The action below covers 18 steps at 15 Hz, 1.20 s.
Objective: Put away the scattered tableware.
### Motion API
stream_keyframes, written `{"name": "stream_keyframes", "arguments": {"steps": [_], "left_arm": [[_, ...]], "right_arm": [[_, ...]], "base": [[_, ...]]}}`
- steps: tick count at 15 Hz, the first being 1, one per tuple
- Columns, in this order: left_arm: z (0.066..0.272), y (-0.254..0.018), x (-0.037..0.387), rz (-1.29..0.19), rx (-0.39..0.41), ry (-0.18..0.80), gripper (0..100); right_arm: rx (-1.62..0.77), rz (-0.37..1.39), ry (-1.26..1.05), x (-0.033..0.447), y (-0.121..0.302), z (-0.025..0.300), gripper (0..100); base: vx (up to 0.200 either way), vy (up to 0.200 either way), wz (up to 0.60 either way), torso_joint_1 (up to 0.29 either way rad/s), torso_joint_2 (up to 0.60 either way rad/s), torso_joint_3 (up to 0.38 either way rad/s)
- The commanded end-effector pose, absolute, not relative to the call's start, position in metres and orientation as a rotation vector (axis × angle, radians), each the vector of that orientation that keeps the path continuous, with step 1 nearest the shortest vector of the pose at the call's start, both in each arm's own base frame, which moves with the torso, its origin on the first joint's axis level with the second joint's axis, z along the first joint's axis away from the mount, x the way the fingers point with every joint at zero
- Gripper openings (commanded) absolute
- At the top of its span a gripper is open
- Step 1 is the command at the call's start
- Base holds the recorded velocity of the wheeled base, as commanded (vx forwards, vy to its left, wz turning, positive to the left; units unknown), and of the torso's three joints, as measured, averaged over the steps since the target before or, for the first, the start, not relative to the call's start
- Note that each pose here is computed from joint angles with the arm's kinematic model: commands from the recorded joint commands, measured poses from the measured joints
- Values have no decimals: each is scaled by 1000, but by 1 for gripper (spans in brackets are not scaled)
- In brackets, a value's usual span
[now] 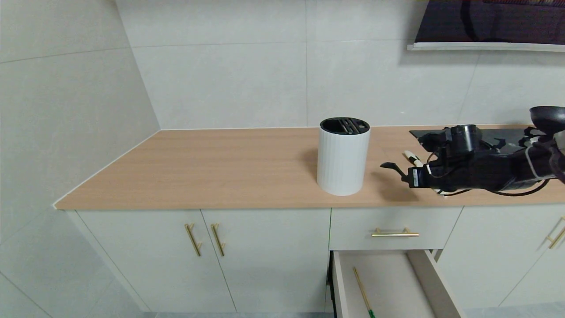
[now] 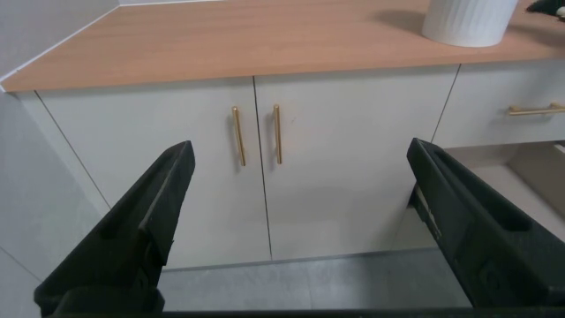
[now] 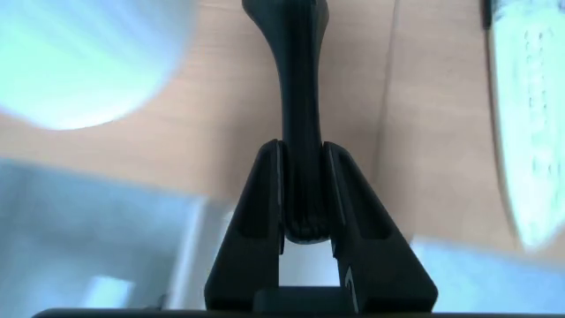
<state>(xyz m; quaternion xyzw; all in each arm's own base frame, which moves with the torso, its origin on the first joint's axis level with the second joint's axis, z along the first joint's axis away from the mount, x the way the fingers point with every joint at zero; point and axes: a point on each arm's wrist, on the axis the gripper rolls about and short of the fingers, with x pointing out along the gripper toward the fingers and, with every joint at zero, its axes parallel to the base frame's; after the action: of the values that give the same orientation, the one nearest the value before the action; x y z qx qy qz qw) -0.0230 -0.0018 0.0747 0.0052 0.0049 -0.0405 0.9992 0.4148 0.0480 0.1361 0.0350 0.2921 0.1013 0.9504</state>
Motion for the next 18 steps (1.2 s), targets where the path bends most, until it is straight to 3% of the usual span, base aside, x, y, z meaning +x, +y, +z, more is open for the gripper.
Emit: {"name": "stream_keyframes", "arguments": {"steps": [1,4,13,16,18], "left_arm": [[75,-2,-23,-81,10,10,100],[75,-2,-23,-81,10,10,100],[75,-2,-23,-81,10,10,100],[75,-2,-23,-81,10,10,100],[75,-2,-23,-81,10,10,100]], "right_arm": [[119,229,543,377,59,179,0],[116,223,567,344,54,175,0],[45,243,547,234,44,122,0],[38,247,560,224,43,119,0],[3,253,631,231,44,101,0]], "base": [[0,0,0,0,0,0],[0,0,0,0,0,0],[0,0,0,0,0,0],[0,0,0,0,0,0],[0,0,0,0,0,0]]}}
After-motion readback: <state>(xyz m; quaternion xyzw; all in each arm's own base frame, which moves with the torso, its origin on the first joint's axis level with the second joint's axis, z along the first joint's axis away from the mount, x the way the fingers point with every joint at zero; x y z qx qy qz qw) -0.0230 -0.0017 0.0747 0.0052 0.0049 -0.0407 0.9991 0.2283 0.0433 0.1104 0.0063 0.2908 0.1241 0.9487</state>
